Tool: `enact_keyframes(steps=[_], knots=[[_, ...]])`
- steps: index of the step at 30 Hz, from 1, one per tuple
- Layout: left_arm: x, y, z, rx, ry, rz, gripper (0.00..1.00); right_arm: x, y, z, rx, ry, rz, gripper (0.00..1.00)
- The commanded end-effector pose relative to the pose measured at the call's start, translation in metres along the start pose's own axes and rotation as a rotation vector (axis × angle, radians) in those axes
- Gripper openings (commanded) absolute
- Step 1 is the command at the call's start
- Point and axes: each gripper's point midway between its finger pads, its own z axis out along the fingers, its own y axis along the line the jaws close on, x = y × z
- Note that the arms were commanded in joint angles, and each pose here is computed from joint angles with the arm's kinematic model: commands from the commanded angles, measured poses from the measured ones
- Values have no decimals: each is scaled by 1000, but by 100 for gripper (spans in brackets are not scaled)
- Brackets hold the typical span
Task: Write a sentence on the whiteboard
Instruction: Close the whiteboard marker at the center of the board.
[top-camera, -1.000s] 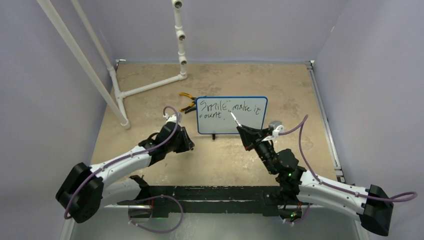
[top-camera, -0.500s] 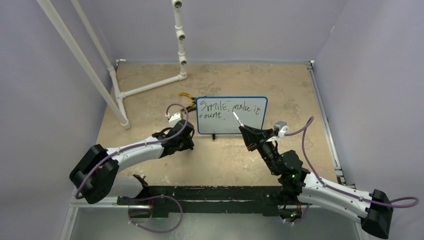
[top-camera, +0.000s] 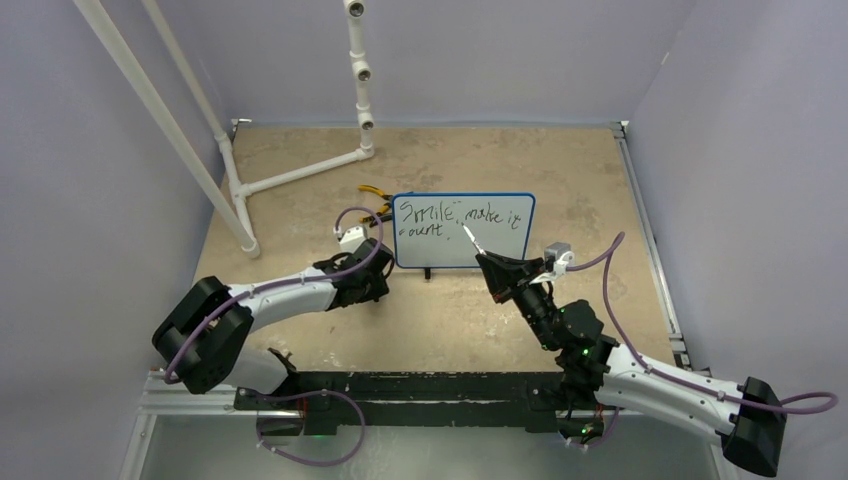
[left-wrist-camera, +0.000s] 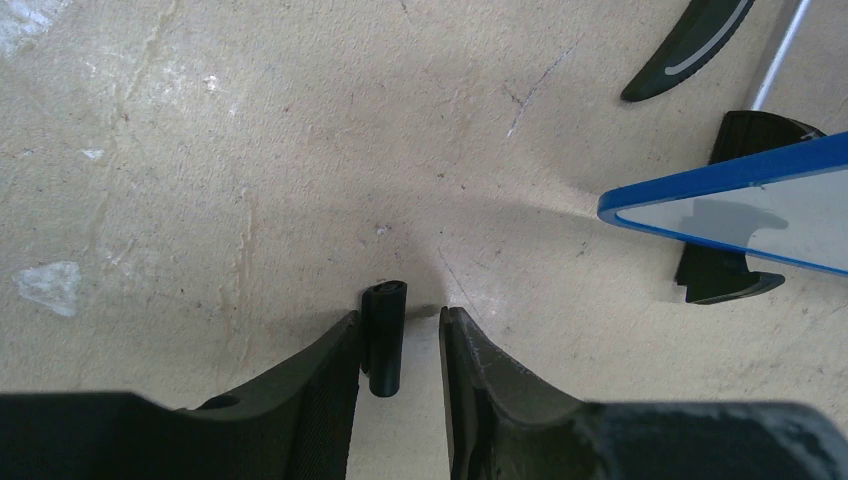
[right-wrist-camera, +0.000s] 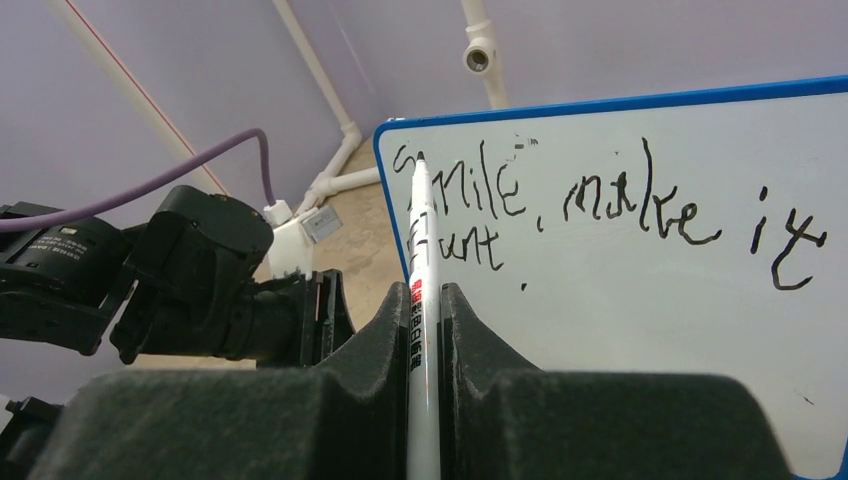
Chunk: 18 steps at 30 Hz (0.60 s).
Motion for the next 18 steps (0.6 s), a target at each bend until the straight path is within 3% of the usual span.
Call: enact_keyframes(steps=[1, 11, 16, 18], knots=[[-6, -8, 2, 4, -21, -11, 33, -3, 2, 1, -4, -13, 16, 0], [4, 7, 7, -37, -4, -7, 15, -5, 2, 1, -5, -15, 17, 0], [4, 3, 2, 58, -47, -89, 0, -7, 11, 0, -52, -21, 22, 0], [-4, -3, -5, 121, -91, -137, 0, -7, 19, -1, -104, -26, 17, 0]])
